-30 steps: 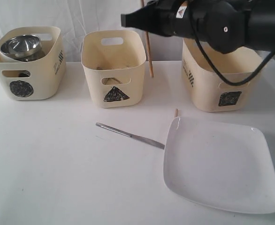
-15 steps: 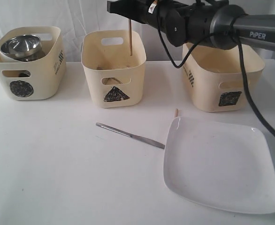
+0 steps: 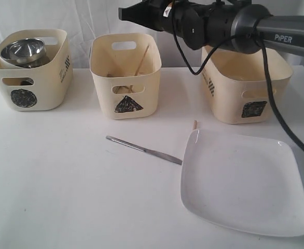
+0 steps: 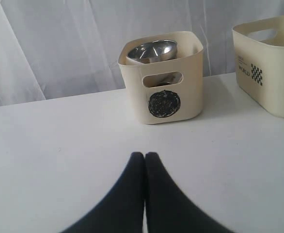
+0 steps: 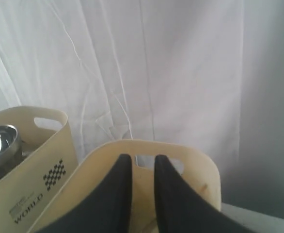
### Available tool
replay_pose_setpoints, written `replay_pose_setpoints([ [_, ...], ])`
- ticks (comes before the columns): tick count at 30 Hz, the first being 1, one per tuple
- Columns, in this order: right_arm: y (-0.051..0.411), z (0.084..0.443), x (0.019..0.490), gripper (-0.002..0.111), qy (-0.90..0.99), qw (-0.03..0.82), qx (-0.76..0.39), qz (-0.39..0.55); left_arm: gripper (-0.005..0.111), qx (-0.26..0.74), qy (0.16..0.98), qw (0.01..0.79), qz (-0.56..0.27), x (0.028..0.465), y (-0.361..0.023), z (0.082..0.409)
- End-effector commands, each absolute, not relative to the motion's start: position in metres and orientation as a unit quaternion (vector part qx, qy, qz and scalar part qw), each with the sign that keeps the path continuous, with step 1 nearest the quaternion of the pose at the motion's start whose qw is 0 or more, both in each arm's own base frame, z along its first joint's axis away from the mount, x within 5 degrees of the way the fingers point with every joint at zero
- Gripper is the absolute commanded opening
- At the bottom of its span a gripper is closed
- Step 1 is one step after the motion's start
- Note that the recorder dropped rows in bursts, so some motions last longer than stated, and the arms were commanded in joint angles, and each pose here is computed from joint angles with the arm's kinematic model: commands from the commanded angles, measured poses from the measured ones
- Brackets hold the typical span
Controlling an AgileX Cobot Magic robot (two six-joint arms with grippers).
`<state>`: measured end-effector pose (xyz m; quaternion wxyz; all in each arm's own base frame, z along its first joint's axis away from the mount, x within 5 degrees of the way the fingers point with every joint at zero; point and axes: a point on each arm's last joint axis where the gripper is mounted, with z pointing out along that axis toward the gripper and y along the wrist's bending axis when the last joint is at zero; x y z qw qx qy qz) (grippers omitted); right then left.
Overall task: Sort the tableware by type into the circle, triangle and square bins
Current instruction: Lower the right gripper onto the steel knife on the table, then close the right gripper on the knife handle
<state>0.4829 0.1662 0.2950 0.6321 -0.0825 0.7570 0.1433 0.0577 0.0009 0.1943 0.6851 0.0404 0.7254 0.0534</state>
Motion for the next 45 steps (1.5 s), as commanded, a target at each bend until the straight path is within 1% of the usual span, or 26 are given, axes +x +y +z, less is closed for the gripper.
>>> replay_pose_setpoints([
  [1,0.16,0.312,0.467,0.017,0.785,0.596,-0.136,0.095,0.0,0.04,0.722,0.688,0.055,0.057,0.001,0.194],
  [3,0.16,0.313,0.454,0.017,0.802,0.568,-0.17,0.074,0.0,0.04,0.722,0.688,0.055,0.057,0.001,0.194],
  [5,0.158,0.312,0.434,0.017,0.829,0.508,-0.227,0.042,0.0,0.04,0.722,0.688,0.055,0.057,0.001,0.194],
  [8,0.16,0.3,0.401,0.017,0.862,0.377,-0.34,0.002,0.0,0.04,0.722,0.688,0.055,0.057,0.001,0.194],
  [10,0.165,0.293,0.387,0.017,0.862,0.315,-0.397,-0.009,0.0,0.04,0.722,0.688,0.055,0.057,0.001,0.194],
  [12,0.172,0.291,0.381,0.019,0.855,0.302,-0.421,-0.01,0.0,0.04,0.722,0.688,0.055,0.057,0.001,0.194],
  [14,0.183,0.289,0.377,0.025,0.85,0.299,-0.433,-0.006,0.0,0.04,0.722,0.688,0.055,0.057,0.001,0.194],
  [17,0.197,0.282,0.373,0.041,0.84,0.29,-0.458,-0.004,0.0,0.04,0.722,0.688,0.055,0.057,0.001,0.194],
  [19,0.204,0.271,0.375,0.051,0.834,0.284,-0.473,-0.005,0.0,0.04,0.722,0.688,0.055,0.057,0.001,0.194],
  [20,0.206,0.264,0.377,0.054,0.834,0.279,-0.476,-0.005,0.0,0.04,0.722,0.688,0.055,0.057,0.001,0.194],
  [25,0.216,0.237,0.388,0.055,0.845,0.222,-0.487,-0.003,0.0,0.04,0.722,0.688,0.055,0.057,0.001,0.194],
  [33,0.229,0.222,0.413,0.055,0.846,0.172,-0.505,-0.005,0.0,0.04,0.722,0.688,0.055,0.057,0.001,0.194],
  [39,0.226,0.195,0.424,0.055,0.832,0.116,-0.542,-0.008,0.0,0.04,0.722,0.688,0.055,0.057,0.001,0.194],
  [45,0.229,0.186,0.429,0.055,0.82,0.107,-0.562,-0.003,0.0,0.04,0.722,0.688,0.055,0.057,0.001,0.194],
])
